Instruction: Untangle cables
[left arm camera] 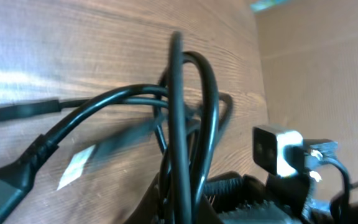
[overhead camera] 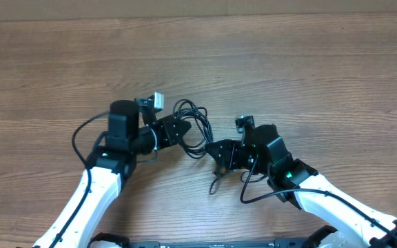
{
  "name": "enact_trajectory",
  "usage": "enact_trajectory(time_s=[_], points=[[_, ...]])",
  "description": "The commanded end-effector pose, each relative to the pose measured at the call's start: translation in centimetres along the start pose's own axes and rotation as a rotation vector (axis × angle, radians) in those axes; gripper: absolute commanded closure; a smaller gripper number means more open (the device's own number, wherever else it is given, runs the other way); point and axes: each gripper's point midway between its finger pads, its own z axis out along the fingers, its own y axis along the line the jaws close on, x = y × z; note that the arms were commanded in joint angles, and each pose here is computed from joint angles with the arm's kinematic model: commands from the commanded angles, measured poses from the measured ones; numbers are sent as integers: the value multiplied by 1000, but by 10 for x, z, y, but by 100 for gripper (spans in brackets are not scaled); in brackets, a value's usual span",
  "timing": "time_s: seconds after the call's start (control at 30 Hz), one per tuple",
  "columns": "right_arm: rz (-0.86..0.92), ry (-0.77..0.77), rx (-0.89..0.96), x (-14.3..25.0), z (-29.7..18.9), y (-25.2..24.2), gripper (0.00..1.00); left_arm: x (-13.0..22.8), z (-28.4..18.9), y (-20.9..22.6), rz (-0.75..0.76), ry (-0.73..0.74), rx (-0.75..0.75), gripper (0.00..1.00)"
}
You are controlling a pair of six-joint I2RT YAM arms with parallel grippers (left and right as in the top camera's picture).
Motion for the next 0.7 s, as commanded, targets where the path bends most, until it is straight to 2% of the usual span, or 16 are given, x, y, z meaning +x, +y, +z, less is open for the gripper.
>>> enact_trajectory(time_s=[0.0, 0.1, 0.13, 0.3, 0.5, 0.6, 0.67], points=[[-30, -107, 178, -16, -4, -32, 42, 1, -17, -33, 277, 34, 180, 96], [-37, -136, 197, -22, -5, -34, 37, 4, -21, -39, 321, 49, 222, 96], [-38, -145, 200, -23, -6, -34, 32, 5, -21, -39, 328, 51, 223, 96], [-127, -200, 222, -36, -17, -30, 18, 10, -20, -33, 361, 66, 207, 96], [-158, -200, 62, -36, -37, 12, 9, 1, -17, 11, 295, 19, -39, 94], [-184, -155, -66, -26, -46, 39, 0, -5, -19, 33, 191, -19, -164, 96], [-188, -131, -98, -21, -48, 45, 0, -5, -19, 31, 195, -15, -157, 96]])
